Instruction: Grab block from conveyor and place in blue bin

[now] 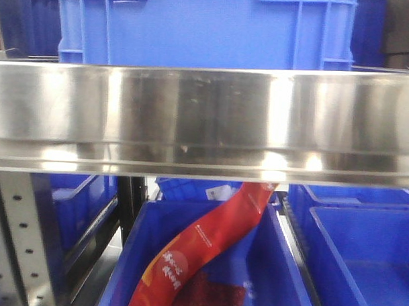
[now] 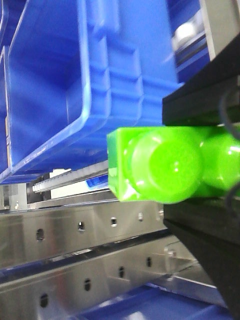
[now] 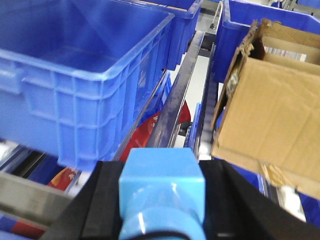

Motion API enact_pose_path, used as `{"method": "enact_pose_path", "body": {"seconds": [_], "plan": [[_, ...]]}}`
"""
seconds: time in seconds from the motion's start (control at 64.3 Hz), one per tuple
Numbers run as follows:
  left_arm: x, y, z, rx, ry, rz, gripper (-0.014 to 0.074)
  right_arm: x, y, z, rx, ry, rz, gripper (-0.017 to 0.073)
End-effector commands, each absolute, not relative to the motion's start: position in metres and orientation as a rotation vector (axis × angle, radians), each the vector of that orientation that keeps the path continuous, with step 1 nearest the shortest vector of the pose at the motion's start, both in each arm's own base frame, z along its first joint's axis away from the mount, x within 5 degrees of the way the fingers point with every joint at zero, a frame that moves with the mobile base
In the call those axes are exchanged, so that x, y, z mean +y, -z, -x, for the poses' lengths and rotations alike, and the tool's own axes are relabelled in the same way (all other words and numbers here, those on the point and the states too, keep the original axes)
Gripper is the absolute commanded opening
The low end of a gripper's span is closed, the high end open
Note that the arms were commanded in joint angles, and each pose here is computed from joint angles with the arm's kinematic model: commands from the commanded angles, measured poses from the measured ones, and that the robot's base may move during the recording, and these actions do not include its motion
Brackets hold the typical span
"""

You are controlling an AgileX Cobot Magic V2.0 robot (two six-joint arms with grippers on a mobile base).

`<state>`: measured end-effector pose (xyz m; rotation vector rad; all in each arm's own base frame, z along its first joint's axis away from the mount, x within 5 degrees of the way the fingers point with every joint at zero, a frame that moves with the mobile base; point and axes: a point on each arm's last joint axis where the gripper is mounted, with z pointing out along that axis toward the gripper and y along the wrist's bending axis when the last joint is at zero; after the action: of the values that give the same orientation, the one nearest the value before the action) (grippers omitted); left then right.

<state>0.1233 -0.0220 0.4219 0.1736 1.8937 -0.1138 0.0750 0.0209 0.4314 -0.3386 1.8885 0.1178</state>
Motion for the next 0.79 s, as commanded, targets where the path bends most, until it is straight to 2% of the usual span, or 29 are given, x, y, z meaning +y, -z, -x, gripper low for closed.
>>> {"method": "enact_pose_path", "body": {"seconds": [0.0, 0.777], "plan": [[-0.0228, -0.4258, -0.1220, 1.864, 0.127, -0.172, -0.0111, 0.0204, -0.4365, -0.0738, 1.850, -0.111, 0.337, -0.0153], [-0.0228, -0.4258, -0.1220, 1.864, 0.127, -0.172, -0.0111, 0.0204, -0.4365, -0.0738, 1.850, -0.111, 0.337, -0.0153]]}}
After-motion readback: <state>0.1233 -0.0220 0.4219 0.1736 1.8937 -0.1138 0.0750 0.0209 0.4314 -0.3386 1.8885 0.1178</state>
